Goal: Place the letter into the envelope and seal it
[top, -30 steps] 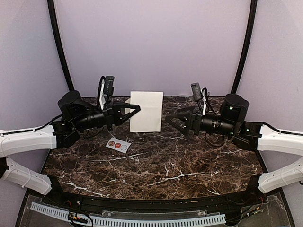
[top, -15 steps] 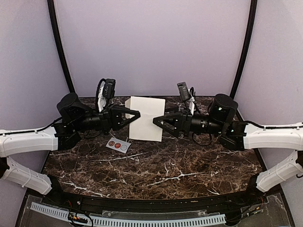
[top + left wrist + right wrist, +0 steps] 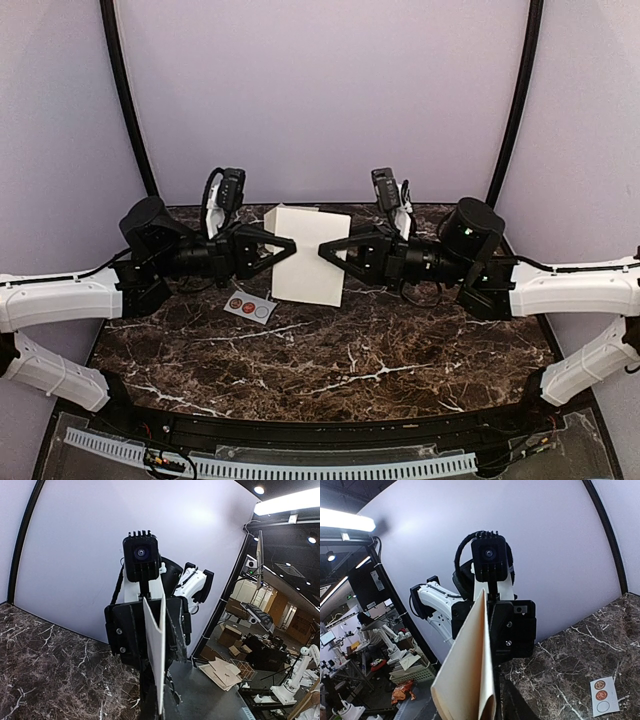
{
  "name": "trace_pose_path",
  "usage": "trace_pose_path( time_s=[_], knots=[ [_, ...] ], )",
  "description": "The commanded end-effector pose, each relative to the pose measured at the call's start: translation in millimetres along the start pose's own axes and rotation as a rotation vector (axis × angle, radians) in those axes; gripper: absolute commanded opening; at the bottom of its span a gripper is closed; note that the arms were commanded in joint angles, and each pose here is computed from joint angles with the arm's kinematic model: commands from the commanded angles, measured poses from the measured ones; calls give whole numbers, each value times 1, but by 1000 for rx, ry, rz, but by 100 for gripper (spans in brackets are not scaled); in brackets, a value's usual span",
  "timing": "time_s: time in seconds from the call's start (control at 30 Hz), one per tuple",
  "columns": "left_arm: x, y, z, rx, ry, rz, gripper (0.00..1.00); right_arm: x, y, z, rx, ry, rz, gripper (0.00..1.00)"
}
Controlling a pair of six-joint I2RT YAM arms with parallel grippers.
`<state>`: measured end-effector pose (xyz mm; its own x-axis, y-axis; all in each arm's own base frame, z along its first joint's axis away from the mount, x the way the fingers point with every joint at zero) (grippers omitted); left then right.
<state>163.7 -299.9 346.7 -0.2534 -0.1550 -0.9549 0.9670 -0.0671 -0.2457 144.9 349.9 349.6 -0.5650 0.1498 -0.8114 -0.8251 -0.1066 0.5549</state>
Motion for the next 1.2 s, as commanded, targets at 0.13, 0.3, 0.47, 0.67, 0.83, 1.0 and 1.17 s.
trace_pose_path(
  time_s=[0.13, 0.3, 0.47, 0.67, 0.83, 1.0, 1.17],
  knots=[
    [-7, -6, 1, 19, 0, 35, 0, -11, 13, 8, -71, -38, -31, 15],
    [-7, -5, 1, 11, 4, 36, 0, -10, 12, 8, -58, -37, -31, 0],
    [-7, -3, 1, -4, 0, 28, 2, -9, 7, 6, -21, -45, -30, 0],
    [-5, 15, -6, -172, 31, 12, 56, -14, -14, -1, 197, -69, -33, 0],
    [3, 56, -27, -378, 99, -85, 73, -9, -48, -17, 408, -76, -9, 0],
    [9, 115, -67, -654, 161, -197, 80, -6, -75, -35, 552, -73, 25, 0],
    [28, 177, -103, -887, 252, -209, 85, -5, -89, -50, 611, -83, 47, 0]
  ],
)
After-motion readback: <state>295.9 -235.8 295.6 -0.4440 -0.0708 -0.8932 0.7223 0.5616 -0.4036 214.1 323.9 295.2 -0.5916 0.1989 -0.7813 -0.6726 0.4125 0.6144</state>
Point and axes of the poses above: each gripper's point midway between its finger pads, its own z axis out along the fingers, its own y axis along the line the jaws close on, x = y × z, the point moved 5 cm from there along -z, back along the fingers, and after that the axes turned 8 degrees about z, right-handed, at the moved point
